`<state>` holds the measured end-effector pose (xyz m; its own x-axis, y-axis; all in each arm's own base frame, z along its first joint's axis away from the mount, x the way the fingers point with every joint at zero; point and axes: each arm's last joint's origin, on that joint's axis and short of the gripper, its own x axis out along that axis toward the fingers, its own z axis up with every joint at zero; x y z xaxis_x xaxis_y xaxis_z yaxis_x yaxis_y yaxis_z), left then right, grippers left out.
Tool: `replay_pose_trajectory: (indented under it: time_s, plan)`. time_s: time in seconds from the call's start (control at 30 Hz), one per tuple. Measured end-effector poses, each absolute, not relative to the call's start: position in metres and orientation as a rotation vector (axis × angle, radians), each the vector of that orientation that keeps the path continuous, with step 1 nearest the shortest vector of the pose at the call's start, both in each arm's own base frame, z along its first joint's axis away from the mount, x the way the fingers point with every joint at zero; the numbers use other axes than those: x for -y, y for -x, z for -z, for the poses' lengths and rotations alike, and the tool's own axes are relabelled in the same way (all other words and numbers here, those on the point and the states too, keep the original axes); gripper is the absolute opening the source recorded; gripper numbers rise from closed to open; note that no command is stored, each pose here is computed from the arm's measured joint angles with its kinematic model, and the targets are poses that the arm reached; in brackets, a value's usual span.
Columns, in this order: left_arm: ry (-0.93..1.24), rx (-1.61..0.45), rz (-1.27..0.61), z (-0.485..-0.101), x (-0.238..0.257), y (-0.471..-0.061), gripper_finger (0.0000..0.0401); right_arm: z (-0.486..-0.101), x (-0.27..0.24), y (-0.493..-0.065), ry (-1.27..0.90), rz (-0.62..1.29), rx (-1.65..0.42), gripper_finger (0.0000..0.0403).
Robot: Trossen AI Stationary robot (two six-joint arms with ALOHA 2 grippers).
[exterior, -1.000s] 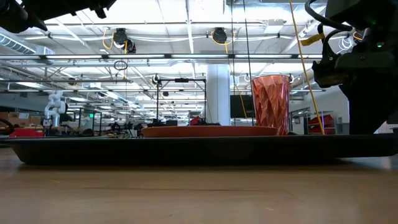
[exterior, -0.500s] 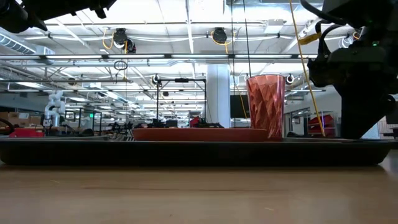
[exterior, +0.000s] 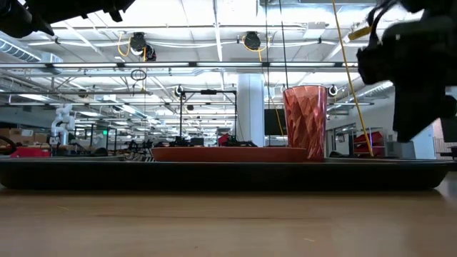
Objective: Pick and place plate/cup/fork/spoon on tray
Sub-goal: Return to Home Position
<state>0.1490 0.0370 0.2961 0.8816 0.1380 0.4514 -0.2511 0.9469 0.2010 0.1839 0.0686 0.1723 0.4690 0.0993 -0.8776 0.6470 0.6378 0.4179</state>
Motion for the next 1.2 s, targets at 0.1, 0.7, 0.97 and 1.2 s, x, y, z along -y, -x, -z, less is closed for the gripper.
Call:
replay_pose_trajectory:
  time_s: [0.1,0.7,0.97,1.2]
  plan:
    - [-0.258,0.442,-0.204,-0.296,-0.037,-0.149,0.0143,-0.186,-0.066,-0.177,-0.858,0.355,-1.010,0.0118]
    - [-0.071,0.229,-0.107,-0.290,-0.028,-0.127,0.0004,-0.260,-0.047,-0.106,-0.509,0.241,-0.661,0.0001]
    - [0.087,0.240,-0.049,-0.270,-0.016,-0.088,0.0002,-0.258,-0.041,-0.081,-0.352,0.186,-0.511,0.0000]
    - [0.230,0.358,-0.034,-0.216,-0.016,-0.085,0.0001,-0.236,-0.039,-0.070,-0.367,0.088,-0.400,0.0000]
